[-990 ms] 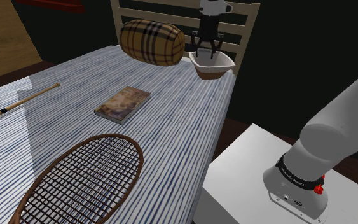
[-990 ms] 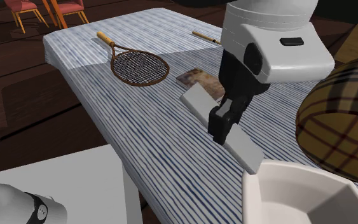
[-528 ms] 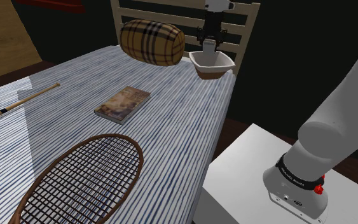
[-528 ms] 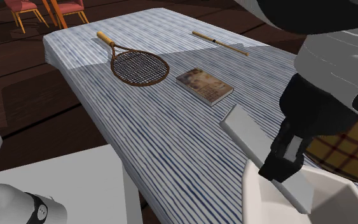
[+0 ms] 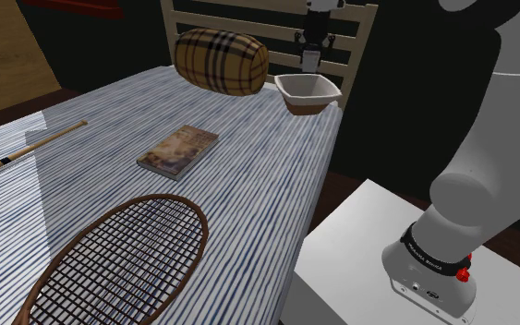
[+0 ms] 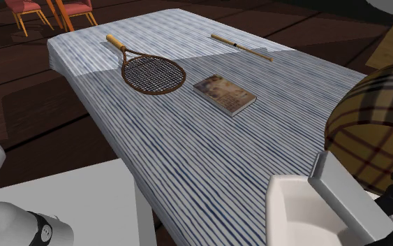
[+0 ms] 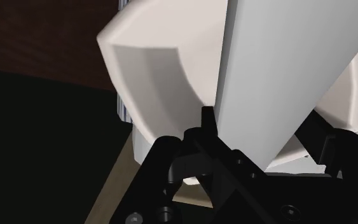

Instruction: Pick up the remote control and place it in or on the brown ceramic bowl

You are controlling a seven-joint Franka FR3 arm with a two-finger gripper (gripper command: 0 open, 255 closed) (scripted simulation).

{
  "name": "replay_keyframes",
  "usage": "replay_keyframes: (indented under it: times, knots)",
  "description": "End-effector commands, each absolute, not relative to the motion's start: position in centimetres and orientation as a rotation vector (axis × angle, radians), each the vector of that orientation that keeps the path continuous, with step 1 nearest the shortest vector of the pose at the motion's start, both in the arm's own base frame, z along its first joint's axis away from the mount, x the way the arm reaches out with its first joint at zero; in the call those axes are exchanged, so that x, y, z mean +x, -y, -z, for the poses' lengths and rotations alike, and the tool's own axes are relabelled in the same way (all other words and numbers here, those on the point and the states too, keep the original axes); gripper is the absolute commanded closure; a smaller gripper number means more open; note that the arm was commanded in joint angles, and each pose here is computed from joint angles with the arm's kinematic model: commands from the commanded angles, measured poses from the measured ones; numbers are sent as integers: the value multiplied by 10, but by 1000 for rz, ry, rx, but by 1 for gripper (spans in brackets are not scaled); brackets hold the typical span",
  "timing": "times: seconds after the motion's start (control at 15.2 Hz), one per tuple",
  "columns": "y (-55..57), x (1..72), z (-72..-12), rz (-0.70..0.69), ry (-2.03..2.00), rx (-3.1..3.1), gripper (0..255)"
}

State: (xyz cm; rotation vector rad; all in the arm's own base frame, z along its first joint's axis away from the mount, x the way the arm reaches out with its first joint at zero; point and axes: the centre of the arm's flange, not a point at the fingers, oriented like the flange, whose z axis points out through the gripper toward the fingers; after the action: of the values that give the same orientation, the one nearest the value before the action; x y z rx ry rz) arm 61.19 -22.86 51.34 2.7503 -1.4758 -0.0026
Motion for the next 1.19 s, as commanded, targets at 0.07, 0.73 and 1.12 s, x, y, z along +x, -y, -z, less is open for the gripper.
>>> replay_keyframes:
  times: [0.07,0.73,1.12]
  knots:
    - [237,615,-504,1,1475,2751,255]
    - [237,615,-451,1,1475,2751,255]
    - [237,615,-439,1,1475,2751,255]
